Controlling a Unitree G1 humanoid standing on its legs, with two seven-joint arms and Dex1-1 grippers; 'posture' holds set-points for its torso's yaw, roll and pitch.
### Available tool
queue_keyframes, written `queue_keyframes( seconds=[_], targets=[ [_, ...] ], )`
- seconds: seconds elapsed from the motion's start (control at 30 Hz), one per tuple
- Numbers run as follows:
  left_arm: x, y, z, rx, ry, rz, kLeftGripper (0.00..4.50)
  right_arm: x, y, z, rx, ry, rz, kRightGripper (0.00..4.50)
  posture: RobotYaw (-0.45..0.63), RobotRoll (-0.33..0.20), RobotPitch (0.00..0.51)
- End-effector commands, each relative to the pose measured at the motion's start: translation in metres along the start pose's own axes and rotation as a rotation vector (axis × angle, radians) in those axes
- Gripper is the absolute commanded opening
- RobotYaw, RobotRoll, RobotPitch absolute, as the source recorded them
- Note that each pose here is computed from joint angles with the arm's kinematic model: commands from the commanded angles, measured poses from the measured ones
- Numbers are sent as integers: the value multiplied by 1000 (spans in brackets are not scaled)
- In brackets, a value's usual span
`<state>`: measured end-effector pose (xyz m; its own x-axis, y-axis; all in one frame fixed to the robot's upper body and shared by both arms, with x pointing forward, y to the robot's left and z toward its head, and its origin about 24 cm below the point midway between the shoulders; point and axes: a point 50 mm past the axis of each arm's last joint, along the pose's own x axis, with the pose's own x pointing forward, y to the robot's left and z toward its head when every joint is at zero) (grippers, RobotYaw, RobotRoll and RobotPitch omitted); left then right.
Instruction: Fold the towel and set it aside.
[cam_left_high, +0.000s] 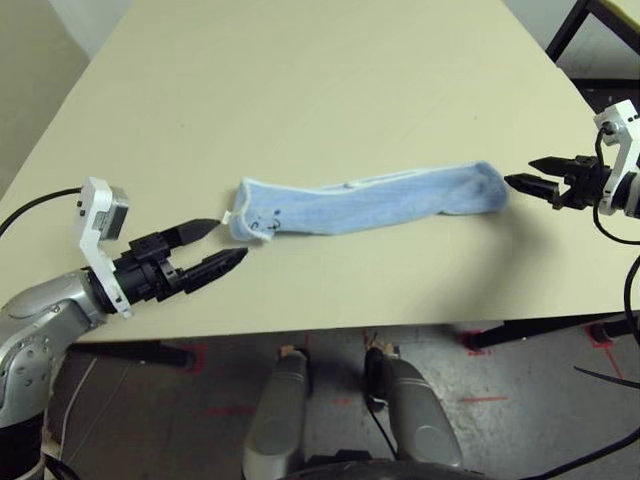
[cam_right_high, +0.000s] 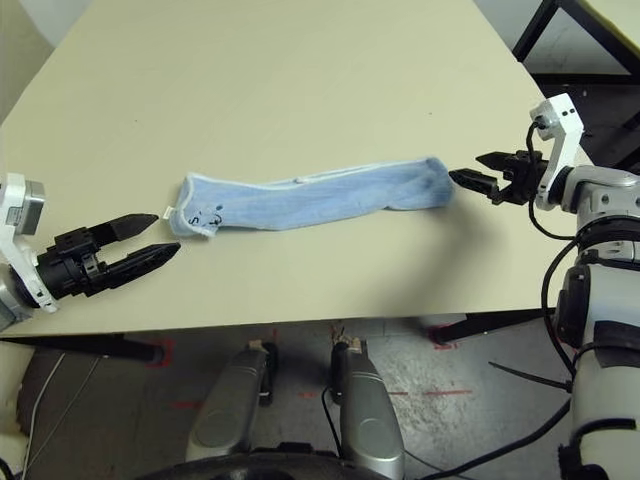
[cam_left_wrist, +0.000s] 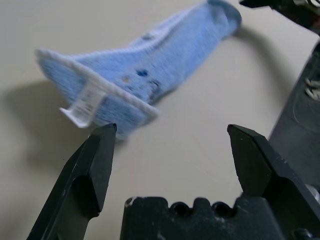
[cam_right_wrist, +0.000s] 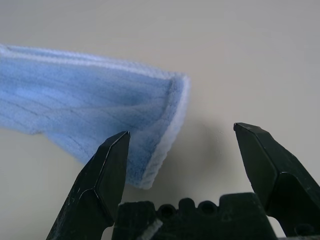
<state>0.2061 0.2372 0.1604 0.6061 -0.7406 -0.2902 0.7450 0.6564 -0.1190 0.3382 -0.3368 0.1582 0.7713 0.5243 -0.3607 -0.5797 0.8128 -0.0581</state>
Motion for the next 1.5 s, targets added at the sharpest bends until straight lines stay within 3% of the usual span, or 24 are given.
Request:
queue_keyframes(
  seconds=[0.03,0.2,0.5,0.7,1.17,1.3,1.5],
  targets=[
    [7,-5,-7,-47,90,-9,4500,0,2,-6,-1,18,21,4462,231,0,185],
    [15,-10,-8,-56,95,-35,4500,-1,7,-16,74,67,93,4462,228,0,179],
    [-3,2,15,123,-190,-86,4500,-7,12,-26,390,125,152,4462,224,0,178],
    [3,-1,21,144,-209,-111,4500,-1,19,-33,544,128,152,4462,219,0,181],
    [21,-5,34,202,-222,-175,4500,46,48,-35,806,71,127,4462,205,0,179],
    [24,-6,37,214,-227,-185,4500,53,52,-34,808,80,113,3528,209,0,177],
    [25,-6,40,229,-227,-189,4500,46,47,-32,788,96,104,1171,209,0,176]
  ],
)
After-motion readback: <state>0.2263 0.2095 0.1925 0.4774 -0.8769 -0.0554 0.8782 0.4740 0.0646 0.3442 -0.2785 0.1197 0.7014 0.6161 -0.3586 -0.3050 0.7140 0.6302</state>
